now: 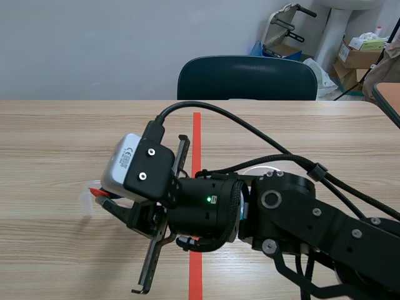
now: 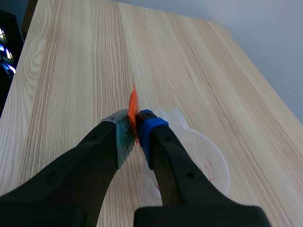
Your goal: Do the redox reaction experiment
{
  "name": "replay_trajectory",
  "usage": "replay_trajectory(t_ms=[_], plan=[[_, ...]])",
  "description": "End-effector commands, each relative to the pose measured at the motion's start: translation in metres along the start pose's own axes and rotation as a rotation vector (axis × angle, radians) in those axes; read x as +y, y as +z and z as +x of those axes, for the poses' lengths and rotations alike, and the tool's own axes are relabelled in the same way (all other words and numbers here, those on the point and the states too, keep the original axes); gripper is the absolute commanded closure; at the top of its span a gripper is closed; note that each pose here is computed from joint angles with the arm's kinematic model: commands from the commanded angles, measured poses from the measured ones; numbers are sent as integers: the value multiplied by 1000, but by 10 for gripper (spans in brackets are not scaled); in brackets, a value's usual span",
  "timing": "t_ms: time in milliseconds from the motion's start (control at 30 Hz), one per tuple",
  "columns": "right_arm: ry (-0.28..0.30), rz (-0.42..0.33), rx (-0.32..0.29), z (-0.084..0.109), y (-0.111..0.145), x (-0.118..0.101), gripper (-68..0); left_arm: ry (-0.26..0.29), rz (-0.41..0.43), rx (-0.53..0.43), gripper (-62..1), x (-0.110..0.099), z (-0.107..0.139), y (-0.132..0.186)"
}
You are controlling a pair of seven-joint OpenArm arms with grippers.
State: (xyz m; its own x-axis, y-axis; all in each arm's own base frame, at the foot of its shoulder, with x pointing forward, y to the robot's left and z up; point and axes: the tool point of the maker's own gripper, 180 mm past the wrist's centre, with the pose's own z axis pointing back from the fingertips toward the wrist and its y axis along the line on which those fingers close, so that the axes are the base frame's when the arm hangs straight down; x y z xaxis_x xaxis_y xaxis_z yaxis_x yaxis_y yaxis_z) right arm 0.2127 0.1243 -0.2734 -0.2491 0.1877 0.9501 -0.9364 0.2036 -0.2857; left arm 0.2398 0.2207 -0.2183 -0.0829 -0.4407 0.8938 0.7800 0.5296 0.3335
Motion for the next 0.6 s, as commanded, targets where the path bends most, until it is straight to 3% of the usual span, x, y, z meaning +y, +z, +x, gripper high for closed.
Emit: replay_trajectory(t_ms=[0,167,300,433,567], plan=[[16,-19,-40,13,-2,-9,-7,15,-5,-35,-623,-3,9,-4],[35,-44,-35,22,0,-21,-7,28,-20,-42,-623,-9,15,-10],[29,-55,-27,31,1,-28,-7,48,-80,-46,-623,-24,17,-18],[6,-32,-22,42,3,-29,-7,118,-110,-57,-623,-34,20,-26],[-7,-50,-11,52,5,-37,-7,152,-84,-80,-623,-30,26,-29]])
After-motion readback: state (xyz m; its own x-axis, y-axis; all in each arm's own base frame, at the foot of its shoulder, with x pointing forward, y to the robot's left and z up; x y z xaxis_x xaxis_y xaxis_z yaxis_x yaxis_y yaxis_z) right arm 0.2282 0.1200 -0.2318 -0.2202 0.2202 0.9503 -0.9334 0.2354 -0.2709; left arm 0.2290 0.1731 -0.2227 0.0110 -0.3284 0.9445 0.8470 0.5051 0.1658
